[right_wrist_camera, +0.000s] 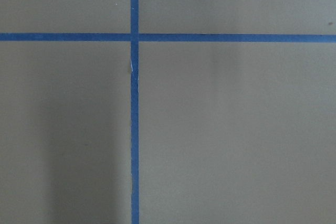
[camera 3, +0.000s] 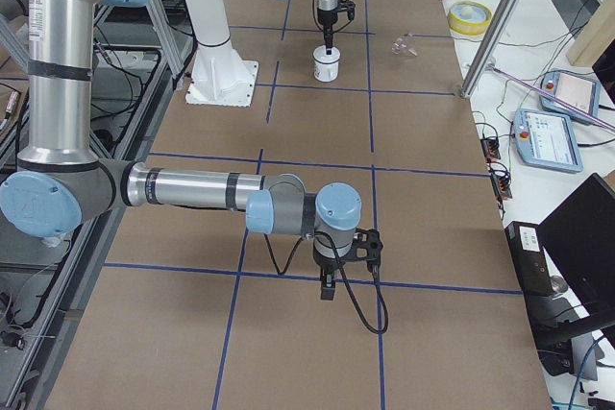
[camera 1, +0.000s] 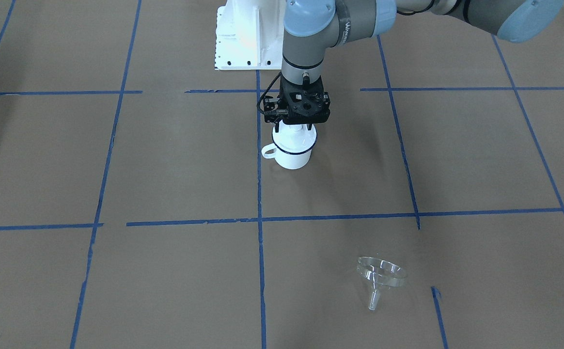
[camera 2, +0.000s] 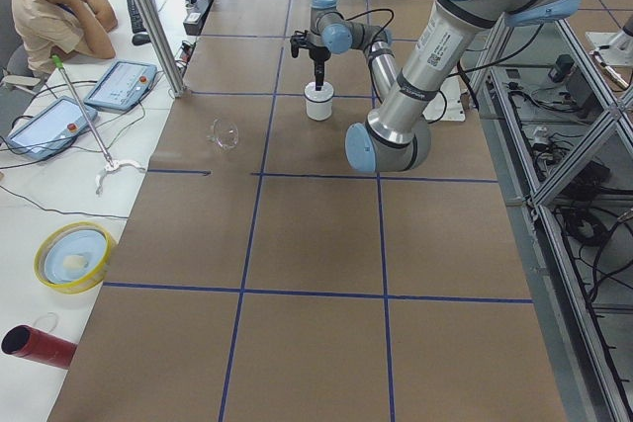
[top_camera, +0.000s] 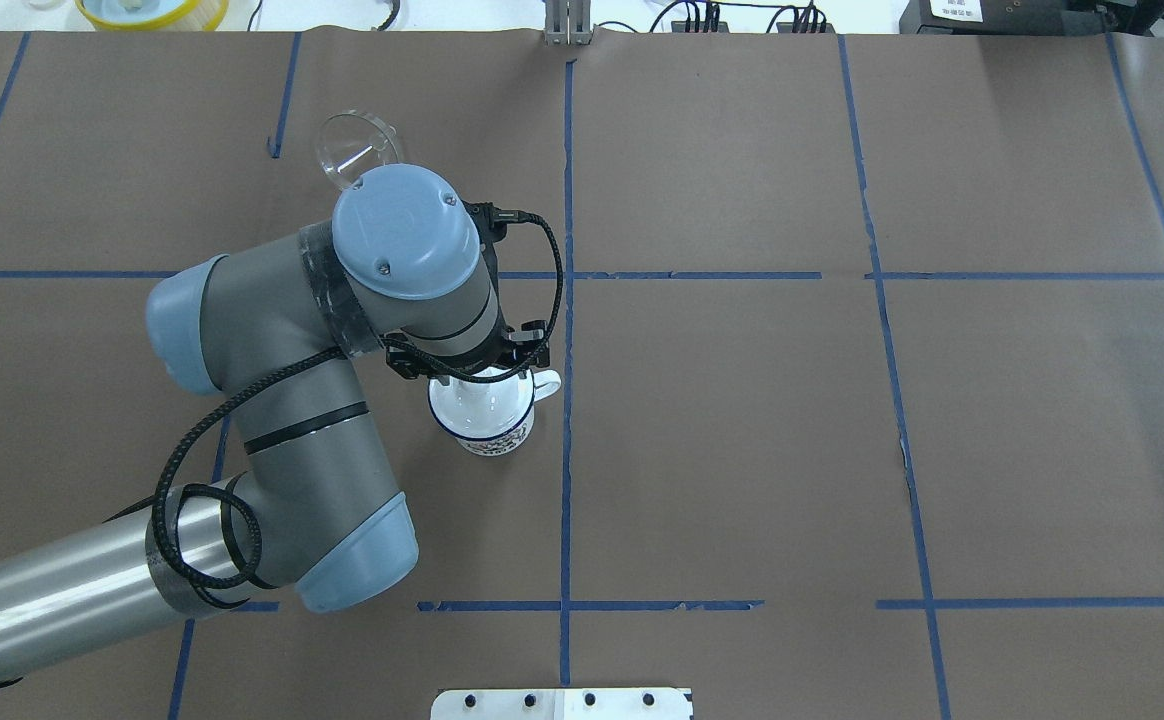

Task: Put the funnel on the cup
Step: 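Lower the left gripper and close it on the lid's knob, then lift the white lid off the mug with the left gripper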

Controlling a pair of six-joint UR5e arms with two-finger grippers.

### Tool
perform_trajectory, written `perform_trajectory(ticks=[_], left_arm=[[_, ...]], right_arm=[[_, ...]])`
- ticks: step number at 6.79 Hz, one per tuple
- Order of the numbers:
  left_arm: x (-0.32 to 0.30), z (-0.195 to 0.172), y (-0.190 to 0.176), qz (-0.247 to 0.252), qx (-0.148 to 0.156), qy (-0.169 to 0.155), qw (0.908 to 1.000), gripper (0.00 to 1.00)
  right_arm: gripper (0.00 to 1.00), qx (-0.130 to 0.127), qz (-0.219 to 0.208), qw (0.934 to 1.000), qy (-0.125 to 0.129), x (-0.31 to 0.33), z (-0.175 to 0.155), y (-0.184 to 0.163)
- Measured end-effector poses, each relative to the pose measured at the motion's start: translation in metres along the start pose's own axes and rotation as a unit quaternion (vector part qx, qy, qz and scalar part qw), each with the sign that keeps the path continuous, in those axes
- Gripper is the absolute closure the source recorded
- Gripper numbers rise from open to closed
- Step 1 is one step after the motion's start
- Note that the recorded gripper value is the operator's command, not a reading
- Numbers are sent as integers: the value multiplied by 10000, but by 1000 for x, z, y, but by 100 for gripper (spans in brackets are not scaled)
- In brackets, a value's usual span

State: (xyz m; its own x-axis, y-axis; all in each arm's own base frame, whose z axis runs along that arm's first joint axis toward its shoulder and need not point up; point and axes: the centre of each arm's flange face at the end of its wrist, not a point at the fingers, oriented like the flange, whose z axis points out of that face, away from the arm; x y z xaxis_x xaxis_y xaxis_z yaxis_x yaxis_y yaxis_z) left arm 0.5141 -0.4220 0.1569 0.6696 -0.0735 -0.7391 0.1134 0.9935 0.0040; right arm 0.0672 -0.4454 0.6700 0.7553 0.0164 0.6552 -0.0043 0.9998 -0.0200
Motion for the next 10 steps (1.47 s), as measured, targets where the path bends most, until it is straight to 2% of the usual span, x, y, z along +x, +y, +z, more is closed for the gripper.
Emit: perform_trajectory(ticks=[1, 2, 3, 6, 7, 8, 10], left_arm=[[-3, 2, 0, -10, -4, -27, 10000, 18], [-6, 4, 0, -16, -10, -53, 10000, 30], [-7, 5, 0, -18, -13, -63, 10000, 54], [-6, 0, 1, -20, -7, -26, 10000, 59], [-5, -2, 1, -22, -10, -12, 10000, 77], [-4, -2, 2, -29, -16, -1, 10000, 100], [-5, -11, 5, -45, -30, -42, 10000, 100]], right_arm=[[0, 0, 0, 10000, 0, 0, 0, 0], [0, 0, 0, 10000, 0, 0, 0, 0], [0, 0, 0, 10000, 0, 0, 0, 0], [0, 0, 0, 10000, 0, 0, 0, 0], [0, 0, 0, 10000, 0, 0, 0, 0], [0, 1, -1, 10000, 0, 0, 0, 0], [0, 2, -1, 10000, 0, 0, 0, 0]])
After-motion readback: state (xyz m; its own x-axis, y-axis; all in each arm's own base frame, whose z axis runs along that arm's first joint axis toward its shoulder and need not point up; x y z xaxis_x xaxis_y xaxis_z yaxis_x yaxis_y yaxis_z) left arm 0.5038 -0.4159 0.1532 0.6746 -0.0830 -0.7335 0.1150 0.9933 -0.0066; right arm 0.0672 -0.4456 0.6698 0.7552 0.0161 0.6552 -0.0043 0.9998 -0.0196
